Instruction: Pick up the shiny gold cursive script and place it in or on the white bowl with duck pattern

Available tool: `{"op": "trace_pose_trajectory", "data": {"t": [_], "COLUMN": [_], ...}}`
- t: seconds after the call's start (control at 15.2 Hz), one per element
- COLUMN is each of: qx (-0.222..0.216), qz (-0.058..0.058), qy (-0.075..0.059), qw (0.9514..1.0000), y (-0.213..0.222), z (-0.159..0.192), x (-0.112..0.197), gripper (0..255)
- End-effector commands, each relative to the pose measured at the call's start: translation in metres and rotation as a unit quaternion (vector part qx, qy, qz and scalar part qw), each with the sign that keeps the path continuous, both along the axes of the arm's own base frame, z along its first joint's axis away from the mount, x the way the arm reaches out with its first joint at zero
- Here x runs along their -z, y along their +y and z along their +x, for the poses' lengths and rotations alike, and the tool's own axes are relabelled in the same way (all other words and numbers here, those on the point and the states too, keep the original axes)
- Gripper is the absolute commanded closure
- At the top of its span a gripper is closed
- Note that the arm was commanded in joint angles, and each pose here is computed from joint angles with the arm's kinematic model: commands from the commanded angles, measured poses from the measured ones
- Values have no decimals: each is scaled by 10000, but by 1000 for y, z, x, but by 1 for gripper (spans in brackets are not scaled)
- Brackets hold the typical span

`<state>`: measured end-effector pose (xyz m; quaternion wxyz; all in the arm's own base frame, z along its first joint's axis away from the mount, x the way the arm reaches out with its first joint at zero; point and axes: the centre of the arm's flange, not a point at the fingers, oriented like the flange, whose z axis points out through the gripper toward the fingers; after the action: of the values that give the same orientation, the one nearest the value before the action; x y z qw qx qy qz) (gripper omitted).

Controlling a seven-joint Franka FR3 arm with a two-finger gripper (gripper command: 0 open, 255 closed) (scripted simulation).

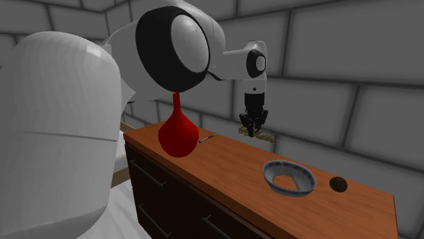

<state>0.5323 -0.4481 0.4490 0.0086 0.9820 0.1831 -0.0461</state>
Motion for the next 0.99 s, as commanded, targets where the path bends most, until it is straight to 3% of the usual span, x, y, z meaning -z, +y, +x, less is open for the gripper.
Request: {"op": "trace_pose_trajectory", "data": {"t": [0.0, 0.73, 0.92], "qx": [2, 2, 2], "qz": [0, 0, 0], "qy": [1, 1, 1], "qw": [10000, 10000, 10000], "y": [-6, -52, -52], "z": [-19, -155, -155], "x": [-4, -9, 7], "gripper": [255, 255, 255]}}
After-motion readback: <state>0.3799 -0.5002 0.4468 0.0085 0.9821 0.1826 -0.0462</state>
